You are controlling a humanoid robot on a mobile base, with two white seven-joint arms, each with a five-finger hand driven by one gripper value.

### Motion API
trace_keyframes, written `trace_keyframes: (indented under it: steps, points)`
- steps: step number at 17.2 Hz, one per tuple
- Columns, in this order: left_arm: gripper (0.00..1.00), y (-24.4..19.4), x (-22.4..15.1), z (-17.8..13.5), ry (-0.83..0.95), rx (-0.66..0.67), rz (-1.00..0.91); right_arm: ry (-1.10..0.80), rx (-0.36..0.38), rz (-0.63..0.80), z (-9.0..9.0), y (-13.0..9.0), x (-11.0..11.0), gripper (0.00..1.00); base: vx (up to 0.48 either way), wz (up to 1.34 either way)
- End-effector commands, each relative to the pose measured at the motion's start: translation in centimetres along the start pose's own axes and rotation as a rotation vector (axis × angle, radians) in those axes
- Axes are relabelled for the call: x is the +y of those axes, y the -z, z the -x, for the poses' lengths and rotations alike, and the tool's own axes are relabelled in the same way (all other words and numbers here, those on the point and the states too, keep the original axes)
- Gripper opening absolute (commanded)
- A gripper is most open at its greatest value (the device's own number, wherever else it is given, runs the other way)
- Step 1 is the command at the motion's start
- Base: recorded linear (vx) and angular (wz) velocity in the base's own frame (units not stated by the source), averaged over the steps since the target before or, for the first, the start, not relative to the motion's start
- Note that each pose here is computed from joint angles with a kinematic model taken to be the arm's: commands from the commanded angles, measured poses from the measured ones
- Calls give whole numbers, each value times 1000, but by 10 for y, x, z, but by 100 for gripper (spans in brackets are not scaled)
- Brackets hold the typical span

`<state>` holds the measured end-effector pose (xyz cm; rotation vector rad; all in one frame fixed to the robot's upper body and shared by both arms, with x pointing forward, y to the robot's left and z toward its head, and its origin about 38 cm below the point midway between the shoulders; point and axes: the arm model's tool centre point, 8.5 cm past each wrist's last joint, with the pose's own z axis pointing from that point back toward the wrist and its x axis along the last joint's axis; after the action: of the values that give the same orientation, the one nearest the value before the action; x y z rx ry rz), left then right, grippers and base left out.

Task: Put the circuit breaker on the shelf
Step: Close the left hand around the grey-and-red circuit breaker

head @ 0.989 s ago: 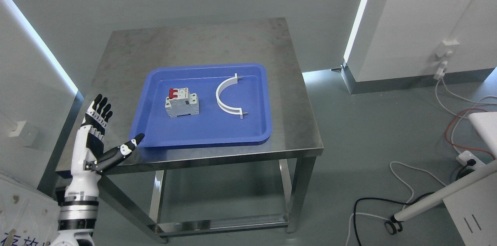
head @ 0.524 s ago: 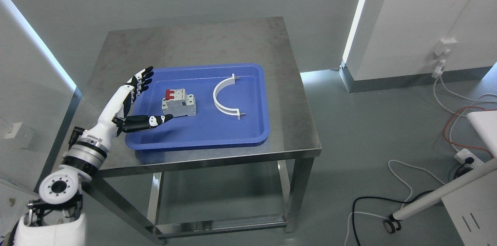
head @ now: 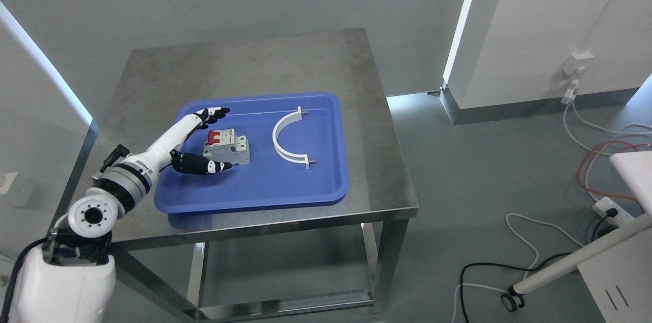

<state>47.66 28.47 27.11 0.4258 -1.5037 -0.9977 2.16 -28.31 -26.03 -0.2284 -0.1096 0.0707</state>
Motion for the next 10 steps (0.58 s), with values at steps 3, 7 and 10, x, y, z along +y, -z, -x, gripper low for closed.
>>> trace_keyframes:
  steps: [3,7,10]
  points:
    - [48,1,6,39,140,90,24,-28,33,14,4,1,-10,100,57,-49]
    - [19,-8,22,42,125,7,-54,-28,33,16,4,1,-10,100,55,-85]
    - [14,5,43,-4,-85,-210,-242,-28,33,16,4,1,-10,100,49,-36]
